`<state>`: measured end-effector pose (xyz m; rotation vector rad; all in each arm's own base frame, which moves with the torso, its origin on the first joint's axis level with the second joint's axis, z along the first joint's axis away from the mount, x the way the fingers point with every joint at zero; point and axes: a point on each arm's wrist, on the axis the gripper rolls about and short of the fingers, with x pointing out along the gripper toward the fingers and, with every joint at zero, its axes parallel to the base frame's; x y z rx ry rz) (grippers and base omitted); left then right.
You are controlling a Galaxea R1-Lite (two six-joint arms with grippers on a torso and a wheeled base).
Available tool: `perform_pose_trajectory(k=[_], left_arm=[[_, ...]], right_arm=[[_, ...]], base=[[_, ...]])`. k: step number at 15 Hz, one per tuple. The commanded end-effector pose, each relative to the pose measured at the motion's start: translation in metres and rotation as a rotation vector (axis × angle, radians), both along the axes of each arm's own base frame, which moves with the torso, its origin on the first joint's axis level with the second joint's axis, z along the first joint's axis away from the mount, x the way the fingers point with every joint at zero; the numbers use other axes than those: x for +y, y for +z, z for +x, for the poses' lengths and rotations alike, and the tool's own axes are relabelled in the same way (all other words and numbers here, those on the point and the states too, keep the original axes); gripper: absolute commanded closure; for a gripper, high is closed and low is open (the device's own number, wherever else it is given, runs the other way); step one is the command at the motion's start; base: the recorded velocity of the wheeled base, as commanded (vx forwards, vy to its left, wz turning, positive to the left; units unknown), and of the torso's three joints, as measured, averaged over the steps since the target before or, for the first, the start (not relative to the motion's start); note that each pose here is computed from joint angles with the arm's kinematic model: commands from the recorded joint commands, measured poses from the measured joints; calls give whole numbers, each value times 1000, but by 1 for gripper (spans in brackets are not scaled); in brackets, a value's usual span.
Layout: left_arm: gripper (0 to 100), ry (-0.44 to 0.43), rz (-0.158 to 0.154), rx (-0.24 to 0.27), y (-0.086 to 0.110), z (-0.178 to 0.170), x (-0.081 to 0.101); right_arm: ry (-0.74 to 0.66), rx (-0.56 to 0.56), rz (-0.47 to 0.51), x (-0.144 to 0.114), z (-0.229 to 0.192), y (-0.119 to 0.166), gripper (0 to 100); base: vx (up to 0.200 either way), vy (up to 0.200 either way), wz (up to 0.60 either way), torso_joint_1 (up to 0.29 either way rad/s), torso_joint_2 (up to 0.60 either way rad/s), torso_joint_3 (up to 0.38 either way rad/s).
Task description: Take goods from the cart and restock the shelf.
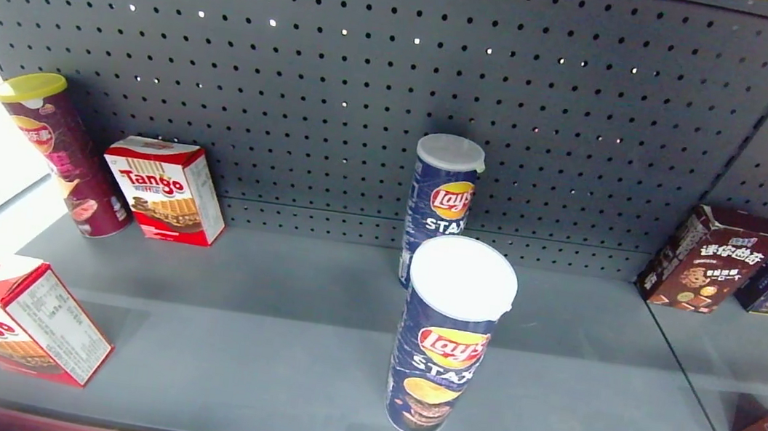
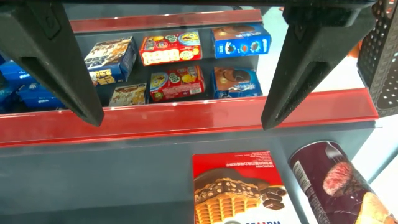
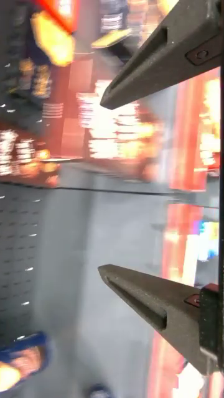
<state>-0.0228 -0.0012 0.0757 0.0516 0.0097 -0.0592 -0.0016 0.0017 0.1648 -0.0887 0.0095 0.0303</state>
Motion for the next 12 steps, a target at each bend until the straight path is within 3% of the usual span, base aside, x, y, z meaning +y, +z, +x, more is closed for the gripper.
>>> perform_pose_trajectory(k=[1, 2, 3, 5, 7, 8, 10, 12], left_arm=[[0, 1, -1, 3, 0, 0, 0], [0, 1, -1, 3, 0, 0, 0], [0, 1, 0, 3, 0, 0, 0], [0, 1, -1, 3, 0, 0, 0], [0, 1, -1, 3, 0, 0, 0], [0, 1, -1, 3, 0, 0, 0], [0, 1, -3, 3, 0, 0, 0], [0, 1, -3, 3, 0, 0, 0]], right_arm=[[-37, -44, 6, 2, -27, -48, 0], [-61, -130, 10, 1, -20, -54, 0], [-94, -142, 19, 0, -15, -66, 0], [-109, -35, 36, -1, -14, -76, 0], [29, 15, 62, 2, -14, -81, 0], [21, 30, 66, 3, -14, -81, 0], [-182, 21, 80, 3, -14, -81, 0], [-281, 24, 92, 1, -14, -83, 0]], base=[[0, 0, 0, 0, 0, 0], [0, 0, 0, 0, 0, 0], [0, 0, 0, 0, 0, 0], [0, 0, 0, 0, 0, 0], [0, 0, 0, 0, 0, 0], [0, 0, 0, 0, 0, 0], [0, 0, 0, 0, 0, 0], [0, 0, 0, 0, 0, 0]])
